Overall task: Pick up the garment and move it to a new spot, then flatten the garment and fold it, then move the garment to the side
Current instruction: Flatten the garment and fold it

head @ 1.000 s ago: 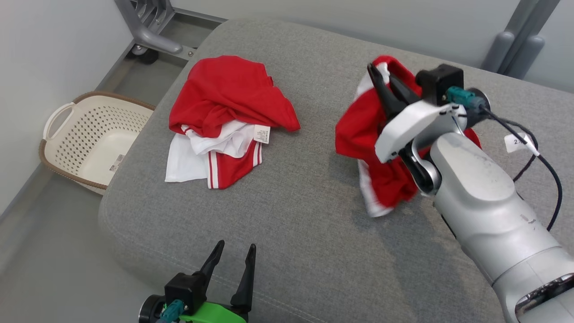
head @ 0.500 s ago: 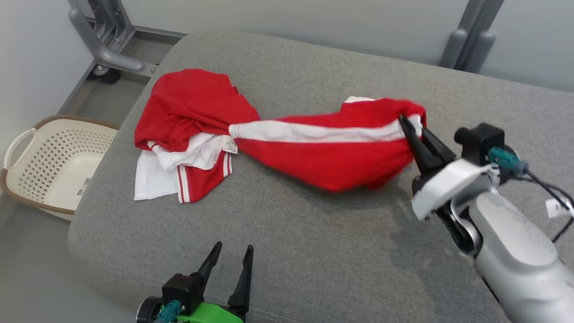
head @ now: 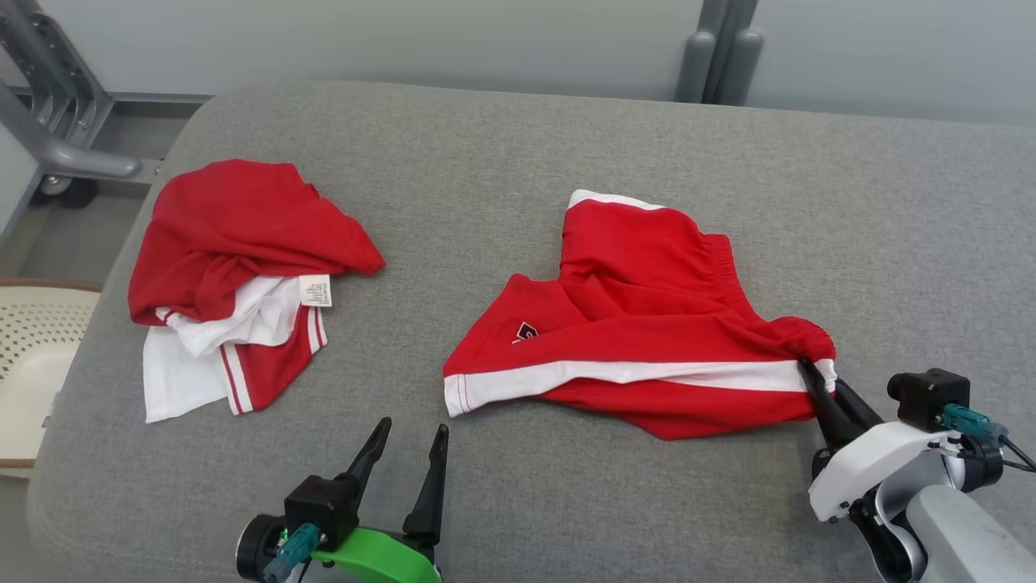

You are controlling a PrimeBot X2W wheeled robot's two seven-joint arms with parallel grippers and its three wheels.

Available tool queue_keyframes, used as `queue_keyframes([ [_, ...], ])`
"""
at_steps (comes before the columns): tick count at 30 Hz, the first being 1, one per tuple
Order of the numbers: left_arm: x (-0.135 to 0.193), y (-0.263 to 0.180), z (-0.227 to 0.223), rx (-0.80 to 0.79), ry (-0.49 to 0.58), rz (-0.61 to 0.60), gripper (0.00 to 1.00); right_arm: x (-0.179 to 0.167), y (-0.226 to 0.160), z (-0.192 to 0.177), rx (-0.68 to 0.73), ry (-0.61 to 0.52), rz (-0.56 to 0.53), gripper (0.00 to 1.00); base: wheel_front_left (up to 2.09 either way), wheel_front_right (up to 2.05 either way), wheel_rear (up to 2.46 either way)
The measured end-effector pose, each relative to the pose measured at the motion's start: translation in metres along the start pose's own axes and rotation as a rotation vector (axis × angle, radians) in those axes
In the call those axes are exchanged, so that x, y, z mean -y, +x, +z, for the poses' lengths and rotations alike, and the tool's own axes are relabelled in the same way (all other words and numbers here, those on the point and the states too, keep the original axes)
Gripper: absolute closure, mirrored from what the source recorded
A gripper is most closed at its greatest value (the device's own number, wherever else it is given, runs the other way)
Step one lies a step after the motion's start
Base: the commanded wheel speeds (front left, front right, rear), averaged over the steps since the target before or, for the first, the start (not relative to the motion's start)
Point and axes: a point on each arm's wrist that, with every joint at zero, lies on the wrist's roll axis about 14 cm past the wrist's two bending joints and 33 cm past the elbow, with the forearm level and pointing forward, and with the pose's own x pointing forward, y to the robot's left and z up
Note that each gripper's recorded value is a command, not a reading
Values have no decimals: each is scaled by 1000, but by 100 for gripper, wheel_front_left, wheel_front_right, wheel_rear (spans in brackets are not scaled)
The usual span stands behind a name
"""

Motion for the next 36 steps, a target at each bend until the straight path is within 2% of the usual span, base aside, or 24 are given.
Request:
queue_keyframes([
  [1,3,3,0,-1,3,-15,0,3,-4,-2,-2,4,-13,94,0,0,0],
  [2,7,5,0,-1,6,-28,0,5,-7,-3,-2,9,-25,72,0,0,0],
  [4,13,10,1,-2,10,-51,0,11,-11,-3,3,17,-51,65,0,0,0],
  [5,15,12,1,-1,12,-62,0,15,-14,-3,5,19,-66,14,0,0,0],
  [6,18,14,2,-1,14,-72,0,19,-16,-2,8,19,-82,0,0,0,0],
  [22,36,24,-11,-48,-8,-134,0,27,-55,21,117,-6,-172,0,0,0,0],
  [29,42,49,-32,-135,-26,-156,0,54,-77,17,113,-3,-260,0,0,0,0],
  [36,38,60,-45,-179,-54,-133,0,66,-89,11,101,0,-303,0,0,0,0],
])
